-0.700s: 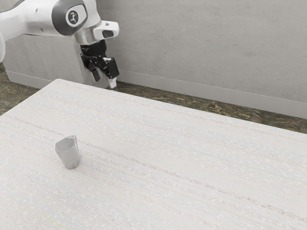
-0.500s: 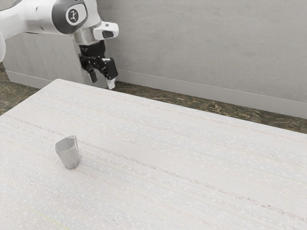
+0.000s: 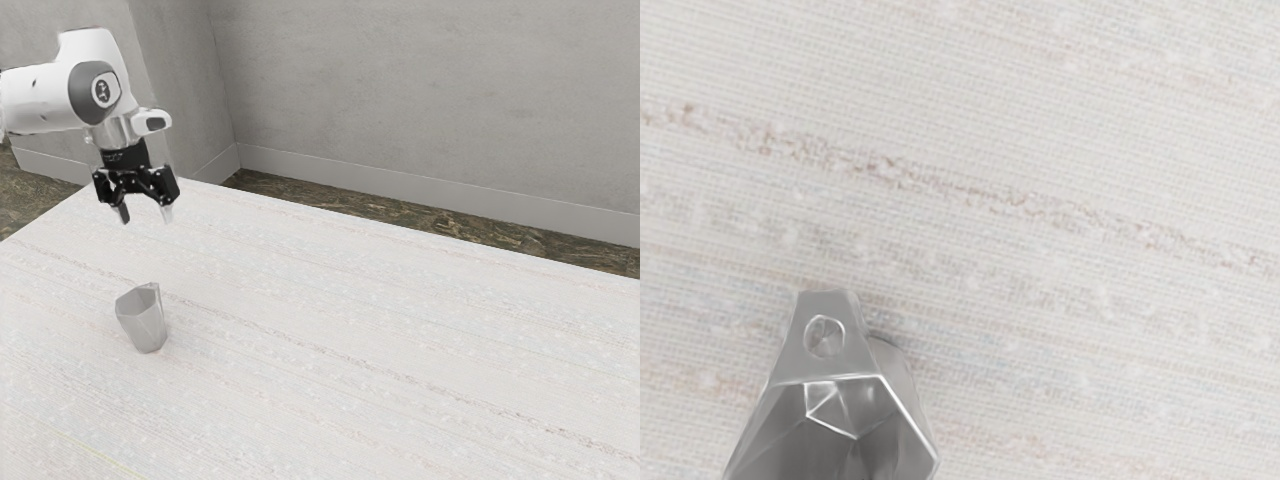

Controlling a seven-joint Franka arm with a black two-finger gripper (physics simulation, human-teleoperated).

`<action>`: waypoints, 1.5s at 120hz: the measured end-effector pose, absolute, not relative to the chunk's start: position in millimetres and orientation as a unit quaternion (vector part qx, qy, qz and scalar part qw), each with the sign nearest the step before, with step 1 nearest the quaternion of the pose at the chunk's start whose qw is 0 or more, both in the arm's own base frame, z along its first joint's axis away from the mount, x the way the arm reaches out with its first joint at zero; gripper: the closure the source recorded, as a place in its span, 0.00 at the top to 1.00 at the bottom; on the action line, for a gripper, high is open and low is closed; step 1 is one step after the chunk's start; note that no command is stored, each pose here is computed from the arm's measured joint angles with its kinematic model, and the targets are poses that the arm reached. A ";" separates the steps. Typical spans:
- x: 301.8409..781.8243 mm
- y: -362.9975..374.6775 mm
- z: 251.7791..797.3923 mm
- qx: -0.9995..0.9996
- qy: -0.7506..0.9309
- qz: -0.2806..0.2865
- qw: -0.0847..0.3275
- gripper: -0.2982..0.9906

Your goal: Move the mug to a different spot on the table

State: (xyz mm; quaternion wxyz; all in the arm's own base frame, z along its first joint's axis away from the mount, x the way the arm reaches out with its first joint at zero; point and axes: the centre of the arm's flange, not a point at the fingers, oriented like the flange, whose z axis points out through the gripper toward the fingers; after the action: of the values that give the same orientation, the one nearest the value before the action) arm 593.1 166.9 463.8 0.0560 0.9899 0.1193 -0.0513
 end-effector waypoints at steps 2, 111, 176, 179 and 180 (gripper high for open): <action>592.7 166.9 459.7 0.990 0.121 -0.053 0.057 0.77; 577.9 172.7 323.6 0.985 0.138 -0.103 -0.011 0.77; 572.4 179.2 280.8 0.982 0.151 -0.110 0.001 0.75; 572.2 180.0 280.2 0.982 0.152 -0.111 0.002 0.73; 572.2 180.2 279.9 0.982 0.152 -0.111 0.002 0.73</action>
State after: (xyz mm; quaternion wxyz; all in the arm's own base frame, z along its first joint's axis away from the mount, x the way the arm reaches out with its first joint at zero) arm 572.2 180.2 279.9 0.0018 0.9822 0.1517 -0.1107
